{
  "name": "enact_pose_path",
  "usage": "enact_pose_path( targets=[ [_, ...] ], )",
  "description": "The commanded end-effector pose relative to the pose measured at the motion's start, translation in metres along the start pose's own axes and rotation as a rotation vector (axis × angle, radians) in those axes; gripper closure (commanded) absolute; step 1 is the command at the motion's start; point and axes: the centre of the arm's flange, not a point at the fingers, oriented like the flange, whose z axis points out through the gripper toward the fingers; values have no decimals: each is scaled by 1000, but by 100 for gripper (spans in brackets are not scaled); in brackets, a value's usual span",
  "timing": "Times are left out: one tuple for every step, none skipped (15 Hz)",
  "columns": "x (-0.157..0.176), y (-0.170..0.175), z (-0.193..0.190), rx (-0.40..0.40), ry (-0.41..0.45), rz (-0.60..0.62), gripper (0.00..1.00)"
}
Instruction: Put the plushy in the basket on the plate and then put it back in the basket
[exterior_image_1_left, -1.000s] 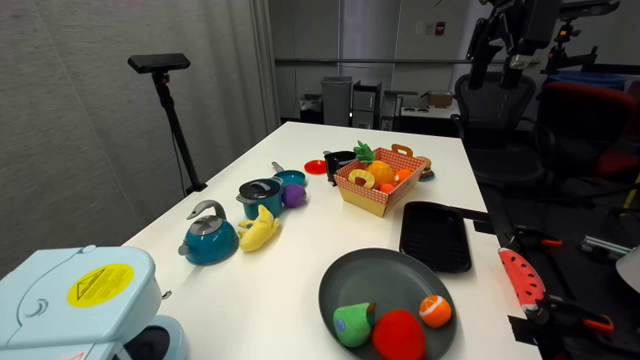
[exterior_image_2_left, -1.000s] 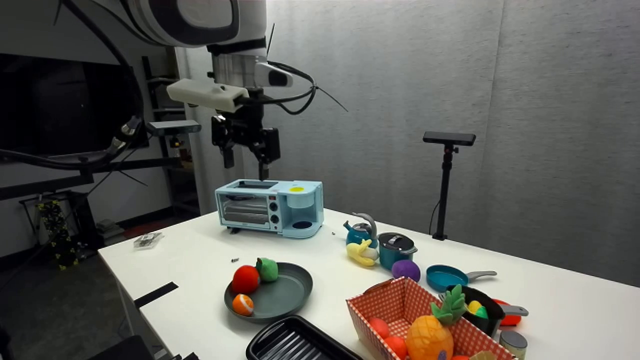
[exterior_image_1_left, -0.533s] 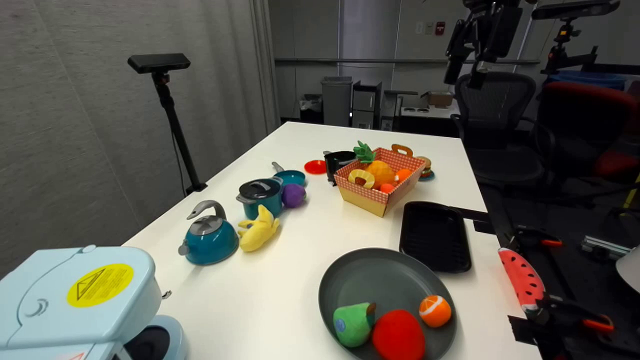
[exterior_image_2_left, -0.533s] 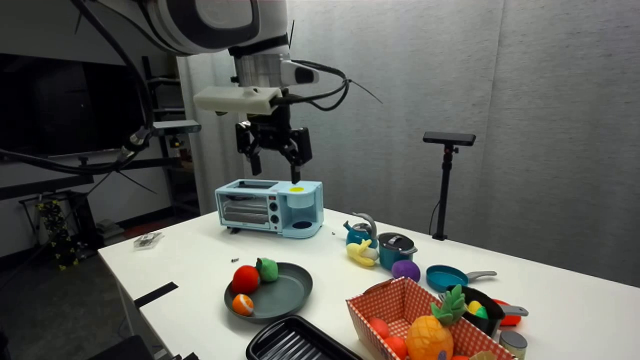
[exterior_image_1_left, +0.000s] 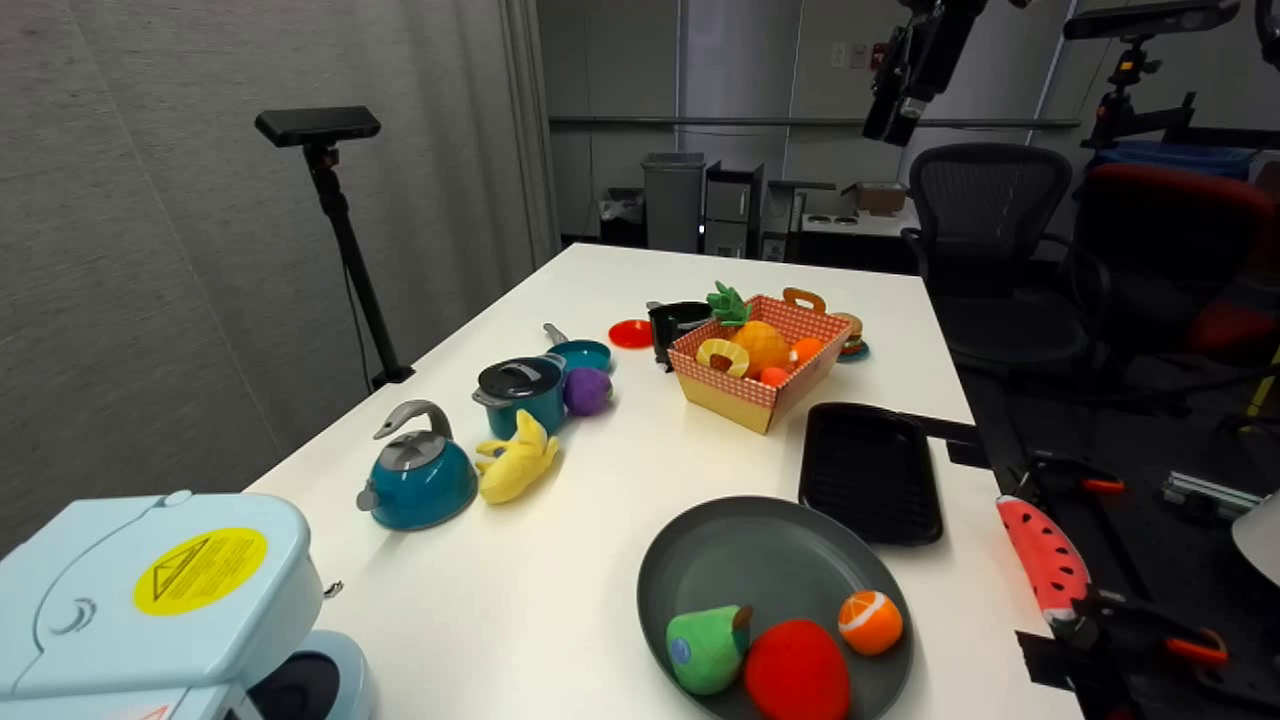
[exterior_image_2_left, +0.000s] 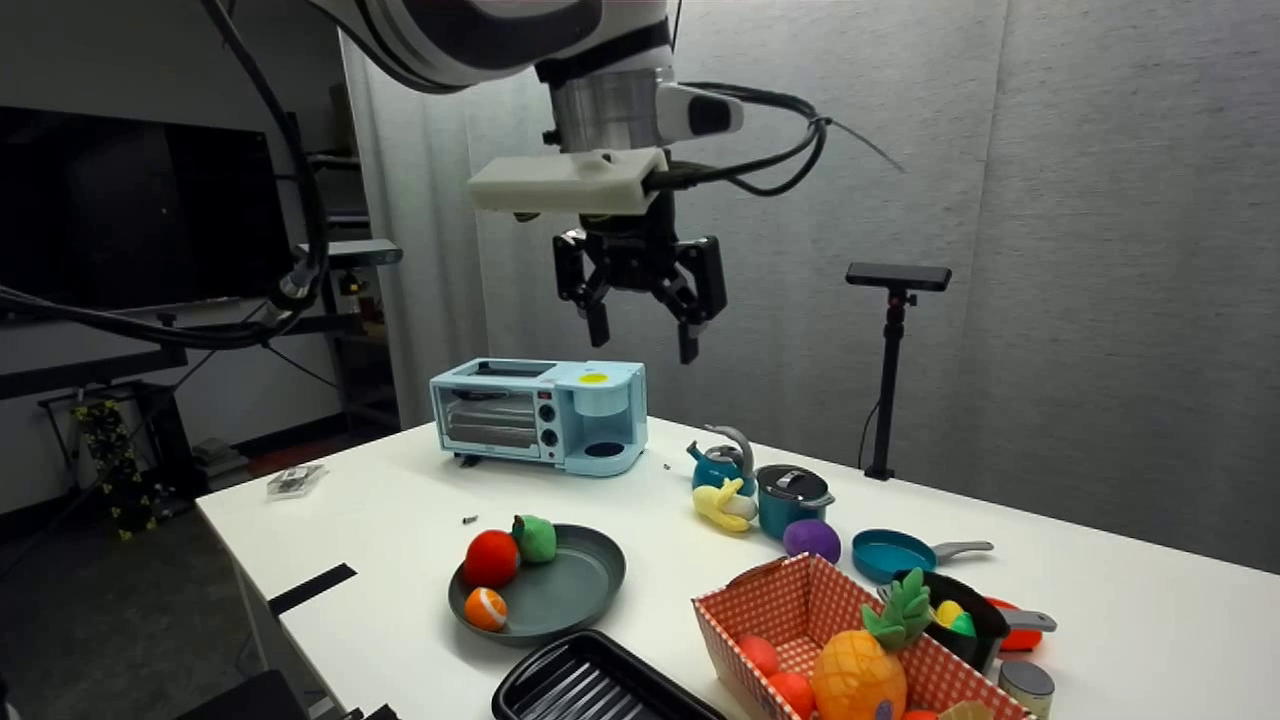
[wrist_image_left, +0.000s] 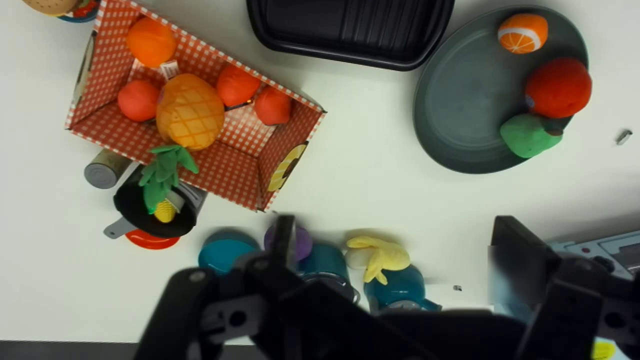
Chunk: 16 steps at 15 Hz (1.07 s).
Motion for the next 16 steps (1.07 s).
enact_pose_path(
  targets=[
    [20,55,-4,-51,31,71,0],
    [23,69,-3,-61,41,97,0],
    [28,85,1,-76,46,124,0],
    [32,98,5,-88,39,150,0],
    [36,112,13,-104,33,172,0],
    [40,123,19,-118,27,187,0],
    [44,134,27,-135,18,202,0],
    [48,143,35,-147,8,215,0],
    [52,152,44,-160,-3,226,0],
    [57,160,52,-169,-14,237,0],
    [61,167,59,-176,-25,247,0],
    [65,173,65,-181,-36,256,0],
    [69,179,72,-187,-48,263,0],
    [72,184,78,-192,-58,269,0],
    [75,189,85,-197,-69,273,0],
    [78,192,91,-202,-78,275,0]
  ],
)
